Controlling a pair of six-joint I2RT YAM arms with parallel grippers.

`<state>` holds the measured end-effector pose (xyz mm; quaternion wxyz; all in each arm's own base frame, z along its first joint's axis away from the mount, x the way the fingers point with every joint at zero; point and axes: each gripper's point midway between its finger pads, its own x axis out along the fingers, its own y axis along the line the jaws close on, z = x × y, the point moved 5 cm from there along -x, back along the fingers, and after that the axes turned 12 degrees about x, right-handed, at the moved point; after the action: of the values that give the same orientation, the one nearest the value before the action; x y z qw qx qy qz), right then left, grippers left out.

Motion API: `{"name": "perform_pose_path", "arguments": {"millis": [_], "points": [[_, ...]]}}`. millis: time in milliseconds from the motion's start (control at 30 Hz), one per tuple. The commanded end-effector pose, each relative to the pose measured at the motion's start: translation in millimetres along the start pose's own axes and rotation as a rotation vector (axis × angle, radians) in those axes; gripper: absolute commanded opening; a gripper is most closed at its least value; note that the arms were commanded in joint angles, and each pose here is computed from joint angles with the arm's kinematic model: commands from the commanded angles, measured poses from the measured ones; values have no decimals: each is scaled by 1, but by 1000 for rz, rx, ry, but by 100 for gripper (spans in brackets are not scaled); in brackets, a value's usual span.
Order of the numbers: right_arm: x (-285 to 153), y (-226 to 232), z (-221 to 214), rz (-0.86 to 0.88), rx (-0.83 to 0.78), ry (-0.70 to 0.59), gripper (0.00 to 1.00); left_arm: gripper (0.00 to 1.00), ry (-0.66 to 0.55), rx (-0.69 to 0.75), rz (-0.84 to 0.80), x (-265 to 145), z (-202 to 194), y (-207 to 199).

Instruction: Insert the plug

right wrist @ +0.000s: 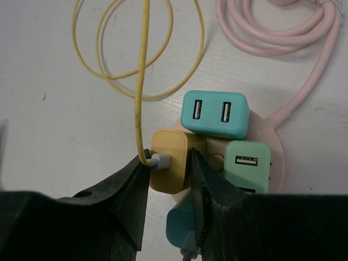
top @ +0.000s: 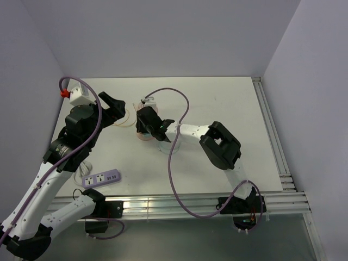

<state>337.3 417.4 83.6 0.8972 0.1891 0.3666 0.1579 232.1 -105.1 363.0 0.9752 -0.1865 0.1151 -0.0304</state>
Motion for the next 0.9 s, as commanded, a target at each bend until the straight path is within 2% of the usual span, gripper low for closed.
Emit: {"name": "perform_pose_path", "arguments": {"millis": [0, 100, 200, 400, 433, 600, 800, 867], "points": [[-18, -168, -147, -482, -150, 524, 0, 91, -34, -4, -31, -3, 12, -6], [-18, -175, -128, -551, -180, 456, 0, 91, -37, -10, -31, -5, 12, -5], [-17, -168, -126, -556, -207, 453, 0, 91, -41, -18, -42, -6, 13, -6], [-21, -137, -110, -390, -177, 388, 0, 91, -34, -21, -51, -7, 15, -8], [-24, -124, -98, -330, -179, 355, 0, 91, -38, -24, -48, -7, 15, -8], [-31, -88, -57, -264, -199, 253, 0, 91, -18, -25, -44, -3, 8, -7], [-33, -54, -22, -217, -215, 199, 9, 91, -12, -21, -31, -1, 4, -4], [-33, -46, -15, -203, -217, 187, 16, 91, -14, -19, -27, -2, 3, -3]]}}
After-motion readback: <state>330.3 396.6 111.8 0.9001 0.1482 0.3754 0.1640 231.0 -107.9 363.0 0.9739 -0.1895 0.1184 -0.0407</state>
